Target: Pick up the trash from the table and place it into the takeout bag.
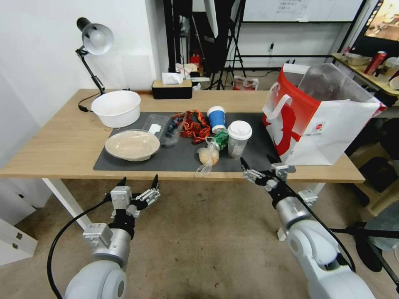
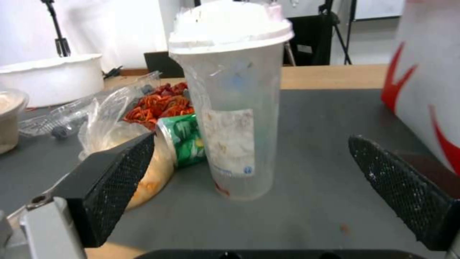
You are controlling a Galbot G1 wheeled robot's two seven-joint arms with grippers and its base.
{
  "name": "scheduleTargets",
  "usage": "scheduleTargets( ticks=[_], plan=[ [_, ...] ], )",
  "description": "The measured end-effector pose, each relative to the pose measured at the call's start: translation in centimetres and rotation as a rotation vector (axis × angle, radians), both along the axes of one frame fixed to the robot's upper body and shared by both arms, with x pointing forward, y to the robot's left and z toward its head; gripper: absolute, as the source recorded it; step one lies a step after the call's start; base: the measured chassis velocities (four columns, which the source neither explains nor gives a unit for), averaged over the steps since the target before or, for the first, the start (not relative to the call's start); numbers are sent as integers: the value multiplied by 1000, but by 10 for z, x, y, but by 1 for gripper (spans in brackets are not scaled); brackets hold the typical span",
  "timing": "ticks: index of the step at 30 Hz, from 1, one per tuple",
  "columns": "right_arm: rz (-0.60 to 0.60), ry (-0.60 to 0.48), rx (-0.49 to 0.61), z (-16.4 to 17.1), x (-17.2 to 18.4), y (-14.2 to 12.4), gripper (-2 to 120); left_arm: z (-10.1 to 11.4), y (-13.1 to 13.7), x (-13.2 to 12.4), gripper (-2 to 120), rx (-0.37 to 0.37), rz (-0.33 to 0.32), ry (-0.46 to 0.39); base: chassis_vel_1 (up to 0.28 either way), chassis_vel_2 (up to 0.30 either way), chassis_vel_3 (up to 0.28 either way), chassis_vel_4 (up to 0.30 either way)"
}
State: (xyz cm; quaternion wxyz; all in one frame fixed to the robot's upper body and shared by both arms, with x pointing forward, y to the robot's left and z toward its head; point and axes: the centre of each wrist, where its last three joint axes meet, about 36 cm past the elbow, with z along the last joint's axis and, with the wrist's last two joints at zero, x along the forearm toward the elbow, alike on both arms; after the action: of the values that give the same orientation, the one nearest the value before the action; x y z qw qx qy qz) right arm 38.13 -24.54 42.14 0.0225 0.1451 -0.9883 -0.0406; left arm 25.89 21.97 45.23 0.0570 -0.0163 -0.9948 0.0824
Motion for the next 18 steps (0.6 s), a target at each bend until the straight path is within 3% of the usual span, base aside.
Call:
scheduleTargets(
  ticks=[18],
  plan=[
    [27, 50, -34, -24, 73, 20, 99, 1, 5, -6, 100, 16, 31, -8, 0, 0, 0, 0]
  ],
)
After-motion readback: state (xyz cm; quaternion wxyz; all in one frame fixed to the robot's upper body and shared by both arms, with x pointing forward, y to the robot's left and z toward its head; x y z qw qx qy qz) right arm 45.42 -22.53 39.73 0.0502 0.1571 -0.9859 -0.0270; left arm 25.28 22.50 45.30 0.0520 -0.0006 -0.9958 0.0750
